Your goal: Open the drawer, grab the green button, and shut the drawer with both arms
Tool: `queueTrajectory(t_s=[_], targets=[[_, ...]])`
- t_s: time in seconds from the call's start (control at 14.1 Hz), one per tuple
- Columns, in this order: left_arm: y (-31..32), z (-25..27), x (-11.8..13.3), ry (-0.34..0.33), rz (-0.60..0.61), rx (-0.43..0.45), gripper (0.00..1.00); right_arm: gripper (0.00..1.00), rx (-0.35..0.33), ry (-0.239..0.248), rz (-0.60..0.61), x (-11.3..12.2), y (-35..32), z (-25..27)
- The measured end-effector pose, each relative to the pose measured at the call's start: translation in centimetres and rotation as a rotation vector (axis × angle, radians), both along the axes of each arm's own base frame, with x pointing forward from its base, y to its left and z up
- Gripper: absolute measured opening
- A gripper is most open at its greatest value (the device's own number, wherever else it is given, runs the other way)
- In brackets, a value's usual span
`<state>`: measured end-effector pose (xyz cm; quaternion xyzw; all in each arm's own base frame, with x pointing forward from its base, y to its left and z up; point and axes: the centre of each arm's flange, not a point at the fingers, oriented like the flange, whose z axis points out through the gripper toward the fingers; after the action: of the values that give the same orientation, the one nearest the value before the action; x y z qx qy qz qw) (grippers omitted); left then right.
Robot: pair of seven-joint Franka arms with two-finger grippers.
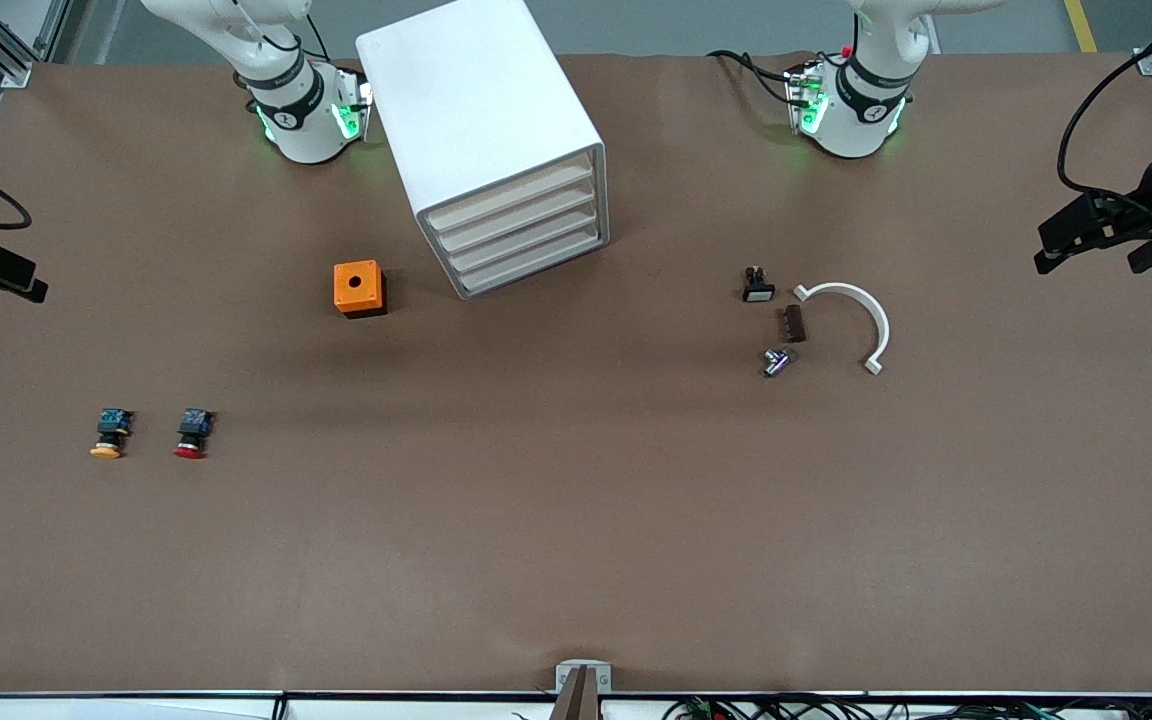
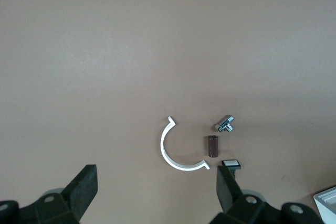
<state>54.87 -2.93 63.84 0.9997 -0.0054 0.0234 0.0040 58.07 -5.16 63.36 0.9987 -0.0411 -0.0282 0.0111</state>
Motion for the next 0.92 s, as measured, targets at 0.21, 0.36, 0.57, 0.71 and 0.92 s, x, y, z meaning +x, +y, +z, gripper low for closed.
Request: queueTrajectory(t_s=[0.21,0.36,0.57,0.71,0.92], targets=[[-0.1,-0.2,0.1,0.003,-0.001,0.0,1.0,1.0,-0.001,-0.011,-0.002,0.0,-0.1,0.5],[-0.2,-0.3,0.1,0.005,-0.004,0.0,1.0,1.0,-0.002,-0.015,-0.003,0.0,-0.2,0.7],[-1.5,-2.1,0.2,0.08,-0.033,0.003,1.0,1.0,-0.002,-0.016,-0.002,0.0,-0.2,0.7],[-4.2,-5.4,0.9,0.168,-0.078,-0.032,1.0,1.0,-0.002,-0.016,-0.001,0.0,-0.2,0.7],[-10.5,-12.5,2.2,0.321,-0.166,-0.15,1.0,1.0,-0.002,-0.016,-0.001,0.0,-0.2,0.7]])
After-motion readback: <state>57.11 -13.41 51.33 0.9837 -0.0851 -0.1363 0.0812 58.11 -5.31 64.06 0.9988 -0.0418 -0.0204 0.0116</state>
